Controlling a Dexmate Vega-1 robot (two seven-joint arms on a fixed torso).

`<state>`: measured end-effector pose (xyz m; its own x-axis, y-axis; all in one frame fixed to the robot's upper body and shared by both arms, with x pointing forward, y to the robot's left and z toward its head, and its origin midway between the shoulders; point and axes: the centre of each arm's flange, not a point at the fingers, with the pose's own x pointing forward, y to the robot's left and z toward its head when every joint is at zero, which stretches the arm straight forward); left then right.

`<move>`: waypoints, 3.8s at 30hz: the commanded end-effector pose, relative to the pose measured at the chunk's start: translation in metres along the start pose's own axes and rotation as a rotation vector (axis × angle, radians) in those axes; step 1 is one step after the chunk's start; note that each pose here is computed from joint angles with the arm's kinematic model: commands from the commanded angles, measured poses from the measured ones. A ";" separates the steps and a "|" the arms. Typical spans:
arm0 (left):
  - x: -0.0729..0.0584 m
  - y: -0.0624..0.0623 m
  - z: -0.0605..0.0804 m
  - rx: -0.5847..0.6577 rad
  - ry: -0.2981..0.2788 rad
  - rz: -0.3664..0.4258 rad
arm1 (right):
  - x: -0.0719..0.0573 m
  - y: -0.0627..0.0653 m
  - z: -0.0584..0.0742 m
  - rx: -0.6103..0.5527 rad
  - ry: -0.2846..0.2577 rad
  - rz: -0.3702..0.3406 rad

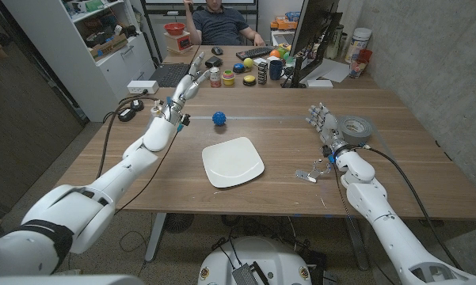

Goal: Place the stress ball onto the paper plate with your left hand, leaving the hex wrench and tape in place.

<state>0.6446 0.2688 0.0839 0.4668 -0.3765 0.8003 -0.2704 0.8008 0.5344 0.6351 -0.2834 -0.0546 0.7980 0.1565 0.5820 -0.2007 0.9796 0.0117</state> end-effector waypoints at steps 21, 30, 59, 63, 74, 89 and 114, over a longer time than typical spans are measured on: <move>0.045 0.008 0.008 0.555 -0.046 -0.278 | -0.011 -0.001 0.007 -0.016 -0.027 0.006; 0.048 0.003 0.004 0.630 -0.039 -0.358 | -0.010 0.000 0.007 -0.019 -0.031 0.004; 0.044 -0.023 -0.026 0.755 -0.019 -0.540 | -0.004 0.002 0.005 -0.018 -0.036 0.002; 0.042 -0.027 -0.030 0.767 -0.017 -0.562 | -0.005 0.003 0.005 -0.019 -0.035 0.003; 0.039 -0.035 -0.038 0.809 -0.006 -0.621 | -0.007 0.004 0.005 -0.018 -0.038 0.002; 0.036 -0.042 -0.047 0.882 0.015 -0.713 | -0.006 0.002 0.005 -0.011 -0.041 -0.001; 0.032 -0.052 -0.059 0.956 0.067 -0.863 | -0.005 -0.001 0.005 -0.006 -0.043 -0.014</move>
<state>0.7179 0.2418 0.0725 0.8003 -0.5791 0.1553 -0.3797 -0.2891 0.8788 0.6278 -0.2838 -0.0530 0.7743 0.1432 0.6165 -0.1895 0.9818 0.0099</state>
